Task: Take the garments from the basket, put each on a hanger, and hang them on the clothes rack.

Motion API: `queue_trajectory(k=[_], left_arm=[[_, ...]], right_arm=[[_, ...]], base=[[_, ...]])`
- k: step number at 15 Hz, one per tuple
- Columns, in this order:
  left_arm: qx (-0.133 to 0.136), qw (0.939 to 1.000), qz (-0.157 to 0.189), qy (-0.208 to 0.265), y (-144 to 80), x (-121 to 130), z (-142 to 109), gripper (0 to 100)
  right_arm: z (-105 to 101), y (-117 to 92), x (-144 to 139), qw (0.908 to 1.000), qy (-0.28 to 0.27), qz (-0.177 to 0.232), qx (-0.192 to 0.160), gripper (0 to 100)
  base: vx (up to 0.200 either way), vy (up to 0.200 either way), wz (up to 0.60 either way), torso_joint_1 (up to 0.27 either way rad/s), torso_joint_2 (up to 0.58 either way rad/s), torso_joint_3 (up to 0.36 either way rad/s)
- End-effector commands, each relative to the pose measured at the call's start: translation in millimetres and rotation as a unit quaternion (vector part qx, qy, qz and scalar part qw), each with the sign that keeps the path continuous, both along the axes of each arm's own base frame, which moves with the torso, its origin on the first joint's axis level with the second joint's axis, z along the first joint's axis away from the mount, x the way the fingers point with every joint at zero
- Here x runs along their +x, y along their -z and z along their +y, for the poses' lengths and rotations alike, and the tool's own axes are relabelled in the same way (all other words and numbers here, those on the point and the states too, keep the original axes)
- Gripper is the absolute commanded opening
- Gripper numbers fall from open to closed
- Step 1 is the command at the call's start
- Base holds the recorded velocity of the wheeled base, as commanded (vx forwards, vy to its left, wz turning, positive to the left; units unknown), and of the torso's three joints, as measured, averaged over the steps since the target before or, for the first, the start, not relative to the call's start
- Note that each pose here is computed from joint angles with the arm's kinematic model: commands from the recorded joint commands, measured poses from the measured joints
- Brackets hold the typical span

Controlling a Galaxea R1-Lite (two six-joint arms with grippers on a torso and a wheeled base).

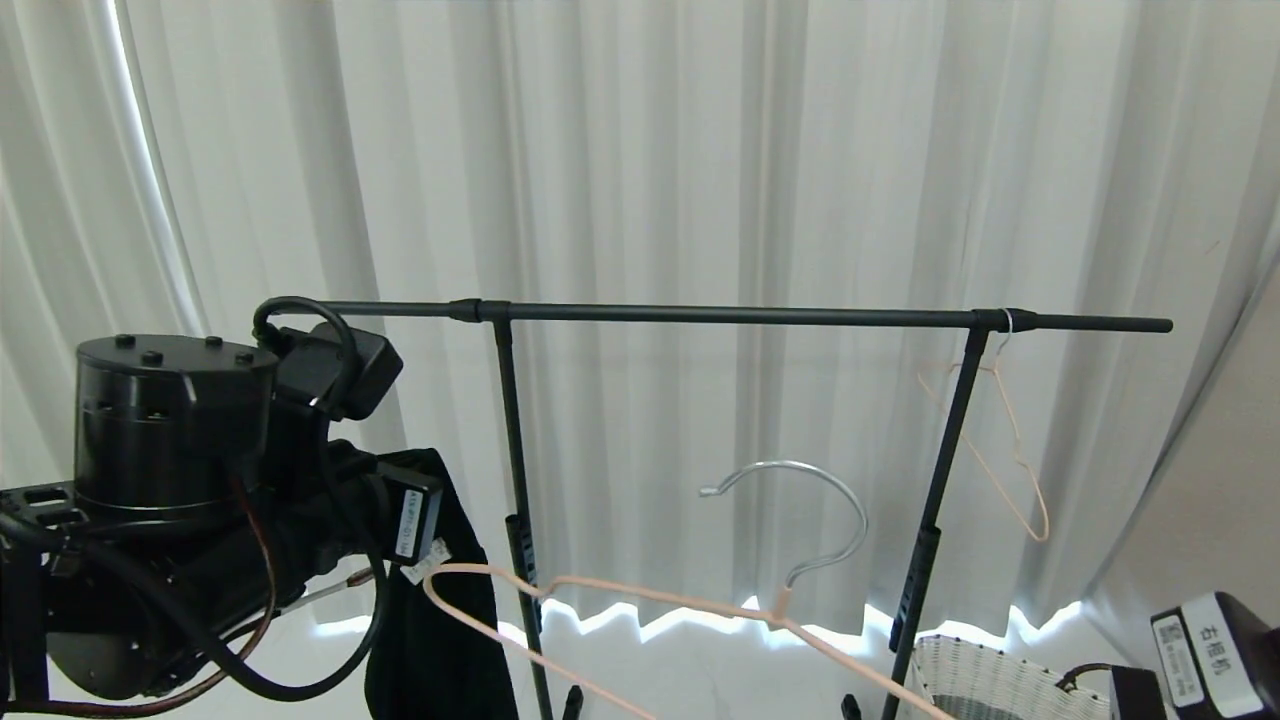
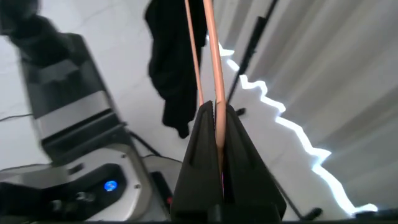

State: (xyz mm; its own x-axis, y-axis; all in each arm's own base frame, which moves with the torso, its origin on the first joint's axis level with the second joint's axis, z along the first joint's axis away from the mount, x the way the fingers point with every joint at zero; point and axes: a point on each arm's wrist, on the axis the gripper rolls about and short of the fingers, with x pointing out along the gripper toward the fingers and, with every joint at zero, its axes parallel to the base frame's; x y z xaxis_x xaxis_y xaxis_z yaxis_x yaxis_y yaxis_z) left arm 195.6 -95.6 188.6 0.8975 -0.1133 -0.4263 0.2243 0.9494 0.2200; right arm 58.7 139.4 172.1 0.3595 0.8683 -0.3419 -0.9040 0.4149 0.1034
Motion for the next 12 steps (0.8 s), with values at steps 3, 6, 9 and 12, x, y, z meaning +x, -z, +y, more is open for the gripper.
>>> queue_trajectory(k=[3, 6, 9, 12], left_arm=[[0.011, 0.9997, 0.02, 0.001, 10, 8, -5, 0], [0.025, 0.9988, 0.041, -0.005, 15, 7, -3, 0], [0.034, 0.998, 0.051, -0.013, 16, 6, -1, 0], [0.019, 0.9986, 0.047, -0.018, 13, 6, -2, 0]], right_arm=[[11, 5, -1, 0.9997, -0.013, 0.013, -0.016, 0], [24, 10, 6, 0.9989, -0.001, 0.036, -0.03, 0], [37, 14, 17, 0.9968, 0.027, 0.065, -0.039, 0], [45, 11, 30, 0.9948, 0.056, 0.081, -0.026, 0]], base=[[0.0, 0.0, 0.0, 0.0, 0.0, 0.0], [0.0, 0.0, 0.0, 0.0, 0.0, 0.0], [0.0, 0.0, 0.0, 0.0, 0.0, 0.0], [0.0, 0.0, 0.0, 0.0, 0.0, 0.0]])
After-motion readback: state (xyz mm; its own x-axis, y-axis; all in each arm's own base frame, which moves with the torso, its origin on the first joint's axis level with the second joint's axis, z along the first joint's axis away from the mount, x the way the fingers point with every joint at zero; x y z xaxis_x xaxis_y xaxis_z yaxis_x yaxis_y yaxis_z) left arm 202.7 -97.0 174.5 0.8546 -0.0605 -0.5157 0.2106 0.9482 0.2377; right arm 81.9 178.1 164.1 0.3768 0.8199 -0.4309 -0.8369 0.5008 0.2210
